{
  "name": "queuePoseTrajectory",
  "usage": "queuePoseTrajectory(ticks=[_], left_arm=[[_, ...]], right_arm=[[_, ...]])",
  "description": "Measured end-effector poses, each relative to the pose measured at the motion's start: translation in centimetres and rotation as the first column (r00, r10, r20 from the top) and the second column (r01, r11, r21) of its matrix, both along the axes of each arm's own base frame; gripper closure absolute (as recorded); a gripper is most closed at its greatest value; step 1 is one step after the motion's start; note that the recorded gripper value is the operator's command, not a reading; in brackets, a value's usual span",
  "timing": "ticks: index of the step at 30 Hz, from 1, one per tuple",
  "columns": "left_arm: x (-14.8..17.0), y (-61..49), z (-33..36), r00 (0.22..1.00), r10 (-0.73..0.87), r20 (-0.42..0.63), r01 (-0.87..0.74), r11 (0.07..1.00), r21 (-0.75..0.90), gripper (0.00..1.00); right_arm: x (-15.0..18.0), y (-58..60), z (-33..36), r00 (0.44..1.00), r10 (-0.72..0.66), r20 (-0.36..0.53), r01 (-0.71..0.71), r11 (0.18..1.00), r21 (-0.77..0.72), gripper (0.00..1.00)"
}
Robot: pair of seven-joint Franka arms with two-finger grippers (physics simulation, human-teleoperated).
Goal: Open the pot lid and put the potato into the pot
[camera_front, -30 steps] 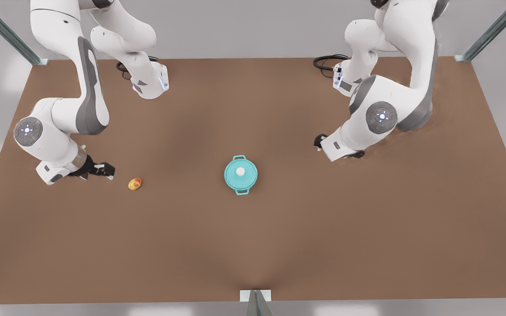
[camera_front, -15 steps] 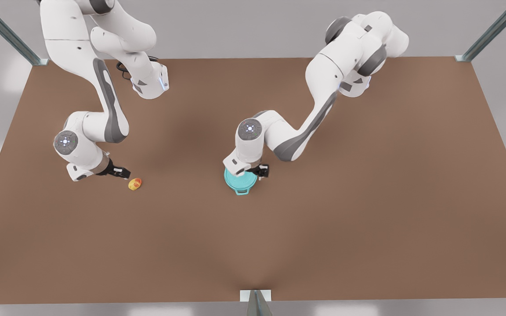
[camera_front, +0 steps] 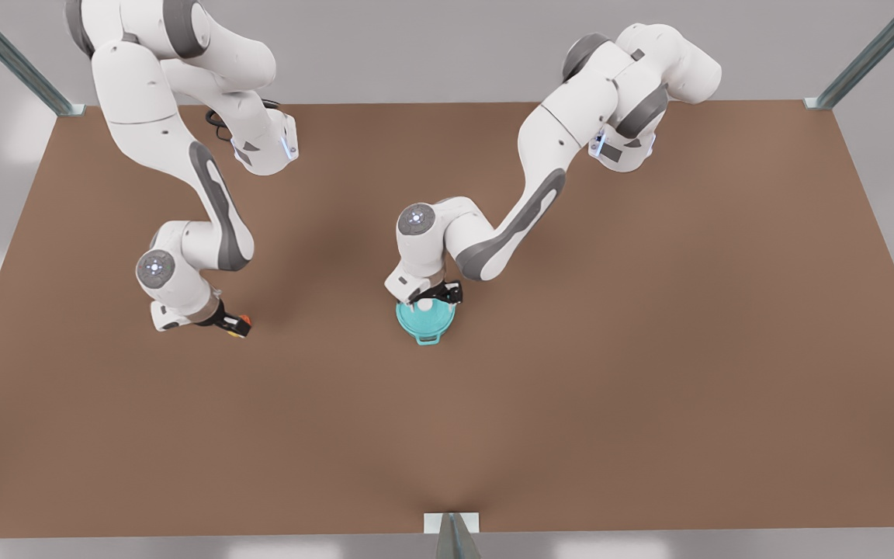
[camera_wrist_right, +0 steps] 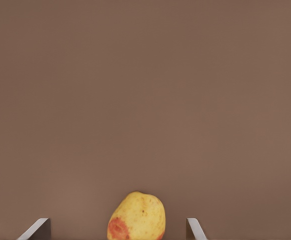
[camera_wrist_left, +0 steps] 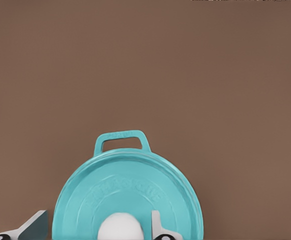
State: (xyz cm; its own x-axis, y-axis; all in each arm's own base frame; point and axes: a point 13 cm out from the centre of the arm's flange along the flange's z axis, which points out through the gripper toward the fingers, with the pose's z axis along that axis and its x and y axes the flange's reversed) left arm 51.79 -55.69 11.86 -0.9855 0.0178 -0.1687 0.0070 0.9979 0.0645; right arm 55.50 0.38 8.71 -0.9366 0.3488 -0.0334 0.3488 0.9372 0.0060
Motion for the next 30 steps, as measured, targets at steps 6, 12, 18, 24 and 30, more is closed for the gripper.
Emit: queuePoseTrajectory(ticks=[6,12,18,24,30], left_arm=[[-0.3,-0.2,-0.4,0.998,0.061,0.015,-0.061,0.998,-0.01,0.0],[-0.8,-0.5,-0.8,0.994,0.108,0.017,-0.107,0.994,-0.017,0.21],[-0.8,-0.5,-0.7,0.989,0.148,0.023,-0.148,0.989,-0.023,0.6],[2.7,0.8,3.4,0.973,0.223,0.052,-0.221,0.974,-0.053,0.6],[13.7,17.0,3.4,0.882,0.469,-0.047,-0.47,0.883,-0.011,0.6]], right_arm=[[-0.4,1.0,-1.0,1.0,0.007,-0.011,-0.007,1.0,-0.011,0.0],[-1.5,-0.1,-2.1,0.998,0.031,-0.06,-0.034,0.998,-0.052,0.0],[-2.2,-0.3,-3.7,0.995,0.029,-0.096,-0.035,0.997,-0.067,0.0],[-2.0,-0.4,-4.7,0.995,0.017,-0.101,-0.025,0.997,-0.072,0.0],[-1.7,-0.4,-5.0,0.996,0.008,-0.091,-0.015,0.997,-0.073,0.0]])
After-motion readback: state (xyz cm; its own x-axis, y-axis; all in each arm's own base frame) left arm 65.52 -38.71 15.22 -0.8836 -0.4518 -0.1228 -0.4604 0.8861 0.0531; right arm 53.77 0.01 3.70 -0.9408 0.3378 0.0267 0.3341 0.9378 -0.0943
